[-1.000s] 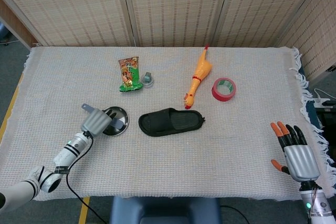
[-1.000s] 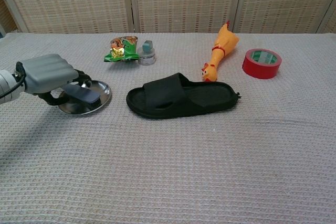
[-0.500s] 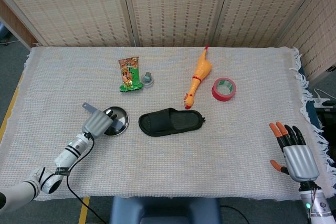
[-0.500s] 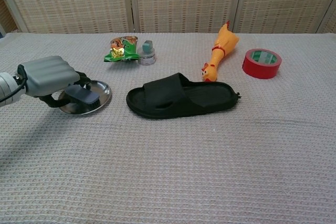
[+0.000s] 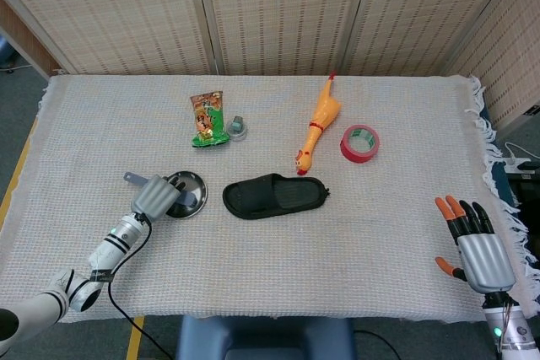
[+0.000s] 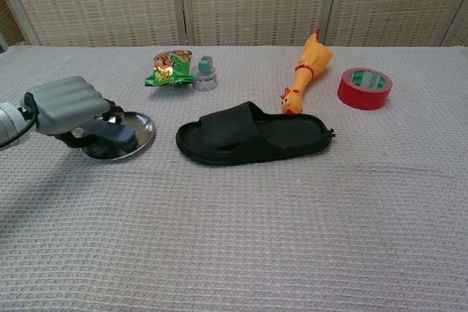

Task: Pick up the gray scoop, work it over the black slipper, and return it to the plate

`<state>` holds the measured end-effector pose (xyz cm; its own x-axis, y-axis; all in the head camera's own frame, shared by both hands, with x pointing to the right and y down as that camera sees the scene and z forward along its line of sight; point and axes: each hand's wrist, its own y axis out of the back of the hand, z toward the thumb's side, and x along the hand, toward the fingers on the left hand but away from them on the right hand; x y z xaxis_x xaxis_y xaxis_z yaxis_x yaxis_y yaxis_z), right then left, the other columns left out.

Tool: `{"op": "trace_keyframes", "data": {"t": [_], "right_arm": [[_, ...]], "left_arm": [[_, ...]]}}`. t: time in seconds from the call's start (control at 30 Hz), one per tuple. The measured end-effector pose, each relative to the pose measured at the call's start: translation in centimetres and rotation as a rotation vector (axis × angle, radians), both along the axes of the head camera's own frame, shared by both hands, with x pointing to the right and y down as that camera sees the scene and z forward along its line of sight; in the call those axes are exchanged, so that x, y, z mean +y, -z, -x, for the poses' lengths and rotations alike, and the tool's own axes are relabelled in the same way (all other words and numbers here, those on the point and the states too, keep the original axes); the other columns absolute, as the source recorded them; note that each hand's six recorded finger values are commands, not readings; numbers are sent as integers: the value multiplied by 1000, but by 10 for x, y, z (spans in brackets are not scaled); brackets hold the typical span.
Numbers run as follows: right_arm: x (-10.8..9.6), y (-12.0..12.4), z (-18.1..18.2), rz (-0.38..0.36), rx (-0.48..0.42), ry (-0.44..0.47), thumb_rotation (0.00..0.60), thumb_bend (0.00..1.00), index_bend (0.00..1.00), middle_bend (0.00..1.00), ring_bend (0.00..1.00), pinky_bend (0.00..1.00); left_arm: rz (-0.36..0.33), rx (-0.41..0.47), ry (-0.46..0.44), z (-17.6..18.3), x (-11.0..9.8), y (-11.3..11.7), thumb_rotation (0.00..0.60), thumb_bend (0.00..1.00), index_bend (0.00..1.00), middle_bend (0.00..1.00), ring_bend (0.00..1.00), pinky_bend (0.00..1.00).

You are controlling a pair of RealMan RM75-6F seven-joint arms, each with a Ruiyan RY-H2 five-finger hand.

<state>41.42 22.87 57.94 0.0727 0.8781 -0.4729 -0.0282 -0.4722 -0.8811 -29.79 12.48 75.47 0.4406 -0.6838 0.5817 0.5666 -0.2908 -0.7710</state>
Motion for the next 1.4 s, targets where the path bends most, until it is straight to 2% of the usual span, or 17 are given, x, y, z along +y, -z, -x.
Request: {"op": "trace_keyframes", "data": {"t": [0.23,0.43,0.53,0.67,0.83,0.97,1.13,1.3,1.4], "right_arm": [[0,0,0,1,-4,1,600,65,0,0,0,0],[1,0,1,8,-7,6,600,66,0,0,0,0],[1,0,2,6,-9,7,600,65,0,0,0,0],[1,-2,3,13,-9,13,600,66,0,0,0,0],[-3,-11,6,21,-2,31,600,66,0,0,0,0],[-20,-22,19,8,-7,98,600,110,0,0,0,0],[-48,-40,47,10,-14,232,600,263,0,0,0,0],[-77,-69,84,32,-16,389,600,411,54,0,0,0],[-89,-90,106,52,-9,468,600,454,107,5,0,1]], "left_arm": [[-17,0,-6,1,1,0,600,421,424,514,599,888],[-58,45,-11,-3,-1,7,600,421,611,710,669,946],[-79,60,-12,-1,-1,9,600,477,715,819,706,980],[-100,94,4,0,-1,13,600,564,810,914,741,1000],[-130,165,36,-3,1,24,600,578,844,953,752,1000],[-116,201,66,-12,6,31,600,575,850,957,754,1000],[-112,224,100,-36,10,47,600,577,852,959,756,1000],[-123,164,118,-55,9,59,600,576,852,959,758,1000],[-126,116,134,-65,8,64,600,576,852,959,759,1000]]}}
